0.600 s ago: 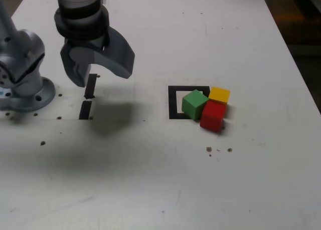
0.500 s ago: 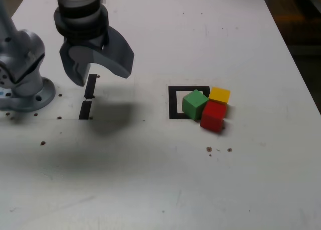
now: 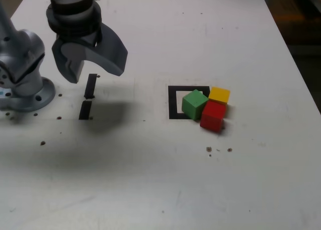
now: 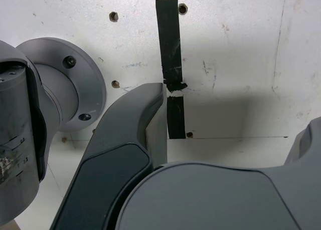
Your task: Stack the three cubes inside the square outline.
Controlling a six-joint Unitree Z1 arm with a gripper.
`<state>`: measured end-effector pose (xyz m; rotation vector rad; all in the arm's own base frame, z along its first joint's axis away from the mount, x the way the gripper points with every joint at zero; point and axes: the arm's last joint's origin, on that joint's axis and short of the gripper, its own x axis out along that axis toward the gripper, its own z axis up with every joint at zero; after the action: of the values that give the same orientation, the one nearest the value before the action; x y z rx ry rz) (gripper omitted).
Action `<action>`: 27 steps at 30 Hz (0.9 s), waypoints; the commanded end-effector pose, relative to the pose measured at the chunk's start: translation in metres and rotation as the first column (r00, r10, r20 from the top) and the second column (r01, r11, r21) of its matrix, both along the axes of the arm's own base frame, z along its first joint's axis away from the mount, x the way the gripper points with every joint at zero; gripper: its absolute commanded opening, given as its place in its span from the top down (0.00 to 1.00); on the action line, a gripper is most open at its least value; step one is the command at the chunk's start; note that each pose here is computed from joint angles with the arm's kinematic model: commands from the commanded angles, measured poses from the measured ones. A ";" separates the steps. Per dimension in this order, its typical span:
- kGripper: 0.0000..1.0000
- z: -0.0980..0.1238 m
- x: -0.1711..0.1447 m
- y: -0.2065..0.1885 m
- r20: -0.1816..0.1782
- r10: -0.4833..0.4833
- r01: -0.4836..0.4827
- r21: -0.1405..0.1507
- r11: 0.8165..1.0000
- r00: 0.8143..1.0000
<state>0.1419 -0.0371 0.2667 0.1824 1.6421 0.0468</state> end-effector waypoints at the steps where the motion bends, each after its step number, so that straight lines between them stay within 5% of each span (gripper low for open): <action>1: 0.07 0.001 -0.001 0.000 0.008 -0.005 0.005 0.004 1.000 1.000; 8: 0.07 0.008 0.015 -0.004 0.037 -0.024 0.023 0.012 1.000 0.999; 19: 0.07 0.042 0.089 -0.028 0.090 -0.162 0.165 -0.029 0.986 0.983; 27: 0.07 0.047 0.140 -0.045 0.078 -0.251 0.256 -0.061 0.965 0.965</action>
<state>0.2779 -0.0803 0.3159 0.3293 1.5312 -0.1915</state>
